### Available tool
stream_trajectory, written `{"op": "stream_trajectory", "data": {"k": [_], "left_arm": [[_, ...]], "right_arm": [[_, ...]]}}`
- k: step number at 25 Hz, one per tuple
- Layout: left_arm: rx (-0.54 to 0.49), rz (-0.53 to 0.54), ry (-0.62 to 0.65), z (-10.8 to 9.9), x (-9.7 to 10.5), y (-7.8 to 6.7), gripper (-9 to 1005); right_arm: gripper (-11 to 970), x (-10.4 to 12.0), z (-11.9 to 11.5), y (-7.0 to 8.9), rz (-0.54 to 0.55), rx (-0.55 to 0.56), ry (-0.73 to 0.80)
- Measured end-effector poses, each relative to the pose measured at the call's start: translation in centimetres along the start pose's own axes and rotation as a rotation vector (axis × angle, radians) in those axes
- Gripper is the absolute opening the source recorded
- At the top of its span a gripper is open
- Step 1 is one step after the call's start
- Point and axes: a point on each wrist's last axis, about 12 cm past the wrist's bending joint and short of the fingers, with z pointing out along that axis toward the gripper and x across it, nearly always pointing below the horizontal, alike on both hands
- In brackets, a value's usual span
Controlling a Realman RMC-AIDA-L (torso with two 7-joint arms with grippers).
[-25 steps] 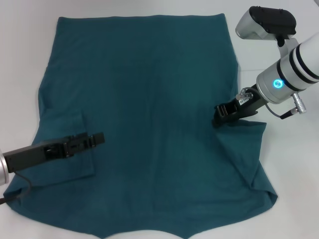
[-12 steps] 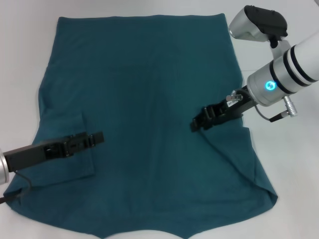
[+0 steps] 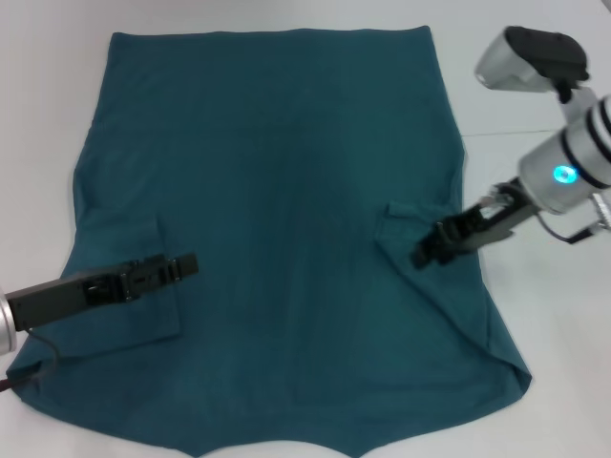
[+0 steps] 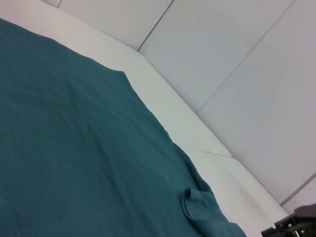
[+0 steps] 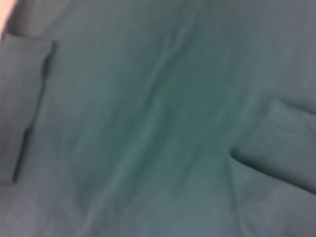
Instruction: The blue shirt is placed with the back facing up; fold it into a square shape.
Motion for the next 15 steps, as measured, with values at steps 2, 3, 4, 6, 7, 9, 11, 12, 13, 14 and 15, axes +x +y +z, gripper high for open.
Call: {"op": "stream_trajectory", "data": {"k": [2, 3, 4, 6, 7, 9, 11, 12, 13, 14, 15], "left_arm": [[-0.001, -0.002, -0.001, 0.0, 0.0, 0.0, 737], [-0.001, -0.001, -0.001, 0.0, -0.1, 0.0, 737], [-0.002, -0.001, -0.001, 0.0, -0.1, 0.0, 737], [-0.005, 0.000, -0.002, 0.1, -0.1, 0.0, 737], [-0.007, 0.000, -0.002, 0.1, -0.2, 0.1, 737], [-0.009, 0.000, -0.003, 0.1, -0.2, 0.1, 736], [-0.007, -0.001, -0.002, 0.2, -0.2, 0.1, 736], [-0.006, -0.003, -0.002, 0.2, -0.2, 0.1, 736], [-0.005, -0.005, -0.002, 0.2, -0.3, 0.0, 736], [-0.005, -0.007, -0.002, 0.2, -0.3, 0.0, 736], [-0.005, -0.009, -0.002, 0.3, -0.3, 0.0, 736]], "right_arm": [[425, 0.8, -0.4, -1.0, 0.028, 0.001, 0.007], [424, 1.1, -0.7, -1.6, 0.044, 0.002, 0.006], [424, 1.5, -0.9, -2.1, 0.059, 0.001, 0.007], [424, 2.3, -1.3, -3.1, 0.091, 0.003, 0.003], [424, 2.7, -1.5, -3.6, 0.107, 0.005, 0.001], [423, 3.2, -1.7, -4.3, 0.128, 0.010, -0.001], [423, 3.8, -1.8, -4.8, 0.143, 0.013, 0.002], [423, 4.1, -1.8, -5.0, 0.149, 0.013, 0.004], [422, 4.3, -1.8, -5.1, 0.154, 0.014, 0.006], [422, 4.5, -1.7, -5.3, 0.159, 0.014, 0.006], [422, 4.6, -1.7, -5.4, 0.162, 0.013, 0.003]]}}
